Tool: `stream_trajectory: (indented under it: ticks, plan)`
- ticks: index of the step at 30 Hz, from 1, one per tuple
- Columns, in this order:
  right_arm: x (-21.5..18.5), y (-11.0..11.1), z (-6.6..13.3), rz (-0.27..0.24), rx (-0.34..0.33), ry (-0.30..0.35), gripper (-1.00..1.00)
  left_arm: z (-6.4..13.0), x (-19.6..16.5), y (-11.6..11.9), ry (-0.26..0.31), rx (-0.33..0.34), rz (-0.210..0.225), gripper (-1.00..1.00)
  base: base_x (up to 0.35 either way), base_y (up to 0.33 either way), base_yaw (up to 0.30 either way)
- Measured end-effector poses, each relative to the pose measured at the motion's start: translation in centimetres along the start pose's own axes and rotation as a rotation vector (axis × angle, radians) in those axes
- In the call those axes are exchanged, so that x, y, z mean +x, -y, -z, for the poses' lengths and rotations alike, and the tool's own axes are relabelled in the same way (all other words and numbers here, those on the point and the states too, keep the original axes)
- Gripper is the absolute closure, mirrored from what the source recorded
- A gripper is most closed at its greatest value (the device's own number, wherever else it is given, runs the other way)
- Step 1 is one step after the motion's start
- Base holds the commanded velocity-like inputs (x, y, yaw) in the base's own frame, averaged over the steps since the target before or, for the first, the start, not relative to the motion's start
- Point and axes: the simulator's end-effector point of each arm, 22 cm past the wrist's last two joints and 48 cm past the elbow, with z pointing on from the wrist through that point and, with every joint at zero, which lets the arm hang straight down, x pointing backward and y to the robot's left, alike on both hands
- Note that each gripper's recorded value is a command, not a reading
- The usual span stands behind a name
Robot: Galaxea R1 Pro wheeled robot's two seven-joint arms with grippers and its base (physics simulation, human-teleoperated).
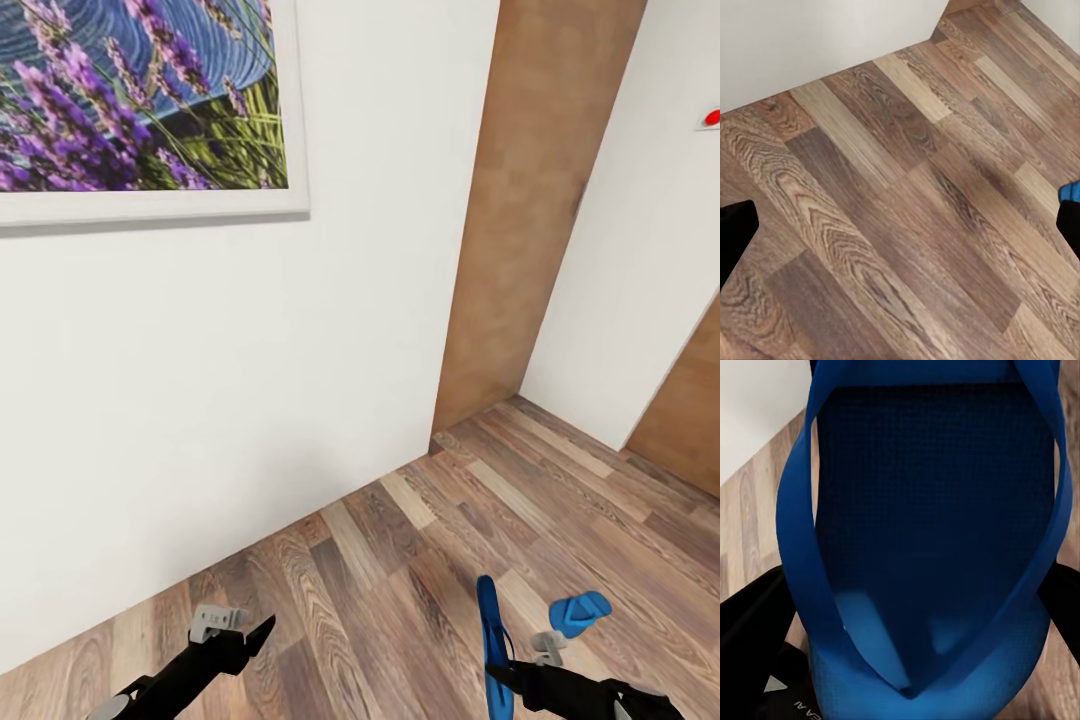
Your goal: In the bedroom, move the book from the bed onto either nightstand, and place the two sandals side by side next to the bed.
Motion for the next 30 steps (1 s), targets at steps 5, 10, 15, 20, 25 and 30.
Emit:
stream_trajectory:
  ticks: [5,10,15,20,25,30]
  plan:
    - [0.0,-0.01,0.01,0.0,0.0,0.0,1.0,0.01,-0.01,0.02,0.0,0.0,0.0,-1.0,0.146,0.0,0.0]
    - [0.0,-0.01,0.02,0.0,0.0,0.0,1.0,0.01,-0.02,0.03,0.001,0.0,0.0,-1.0,0.295,0.0,0.0]
    - [0.0,-0.01,0.02,0.001,0.0,0.0,1.0,0.01,-0.01,0.03,0.001,0.0,0.0,-1.0,0.298,0.0,0.0]
    - [0.01,-0.02,0.0,0.0,-0.001,0.0,1.0,-0.01,0.0,0.01,0.0,0.0,0.0,-1.0,0.087,0.0,0.0]
    - [0.02,-0.06,0.0,-0.001,-0.003,-0.001,1.0,-0.02,0.01,0.03,0.0,0.001,0.0,-1.0,0.011,0.0,-0.123]
    - [0.01,-0.06,0.0,-0.001,-0.003,0.0,1.0,-0.03,0.02,0.04,-0.001,0.001,0.0,-1.0,0.001,0.0,-0.267]
